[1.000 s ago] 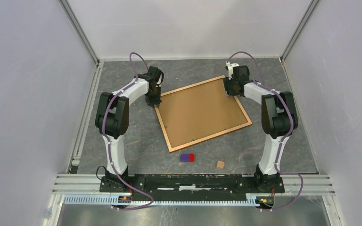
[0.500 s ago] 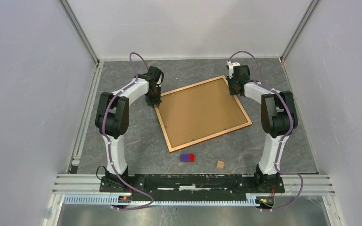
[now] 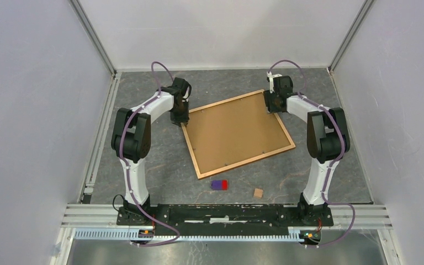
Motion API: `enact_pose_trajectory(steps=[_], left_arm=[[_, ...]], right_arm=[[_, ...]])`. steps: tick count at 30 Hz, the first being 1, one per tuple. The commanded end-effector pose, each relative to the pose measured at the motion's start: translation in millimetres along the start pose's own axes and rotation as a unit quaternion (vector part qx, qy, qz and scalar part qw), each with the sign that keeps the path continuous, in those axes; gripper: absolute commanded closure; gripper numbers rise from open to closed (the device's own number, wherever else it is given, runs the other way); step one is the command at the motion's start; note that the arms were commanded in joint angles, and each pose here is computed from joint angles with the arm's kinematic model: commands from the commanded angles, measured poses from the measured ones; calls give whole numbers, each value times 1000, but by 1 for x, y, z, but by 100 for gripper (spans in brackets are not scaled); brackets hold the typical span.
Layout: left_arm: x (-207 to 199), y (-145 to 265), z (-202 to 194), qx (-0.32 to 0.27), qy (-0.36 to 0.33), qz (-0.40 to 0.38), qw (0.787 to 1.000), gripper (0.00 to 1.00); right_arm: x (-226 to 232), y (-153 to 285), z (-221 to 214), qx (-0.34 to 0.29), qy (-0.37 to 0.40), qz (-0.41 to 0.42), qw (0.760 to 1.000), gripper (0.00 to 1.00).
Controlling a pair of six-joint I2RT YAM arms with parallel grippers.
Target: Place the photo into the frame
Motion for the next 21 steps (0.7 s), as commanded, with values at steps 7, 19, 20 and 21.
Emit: enact_pose_trajectory(steps=[7,19,20,21], left_arm=[[-1,99,30,-150,4,-46,988,28],[-22,189,14,-314,-16,-165,935,17],[-24,194,11,-325,-21,-174,929,17],[-28,200,9,-337,-28,-184,923,16]], right_arm=[[1,127,18,-66,-35,-16,997,3],[27,182,-74,-49,-137,75,987,2],[31,180,-82,-41,-156,87,983,2],[34,178,-91,-31,-174,98,979,2]])
Point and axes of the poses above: each gripper's point midway between its finger pads, its own y axis back along the fingers, its own x axis along the line the jaws close on, z = x × y, the point moved 5 cm from there along y, back along the fingers, and after that the axes turned 9 degrees about -y, right-handed, at the moved point
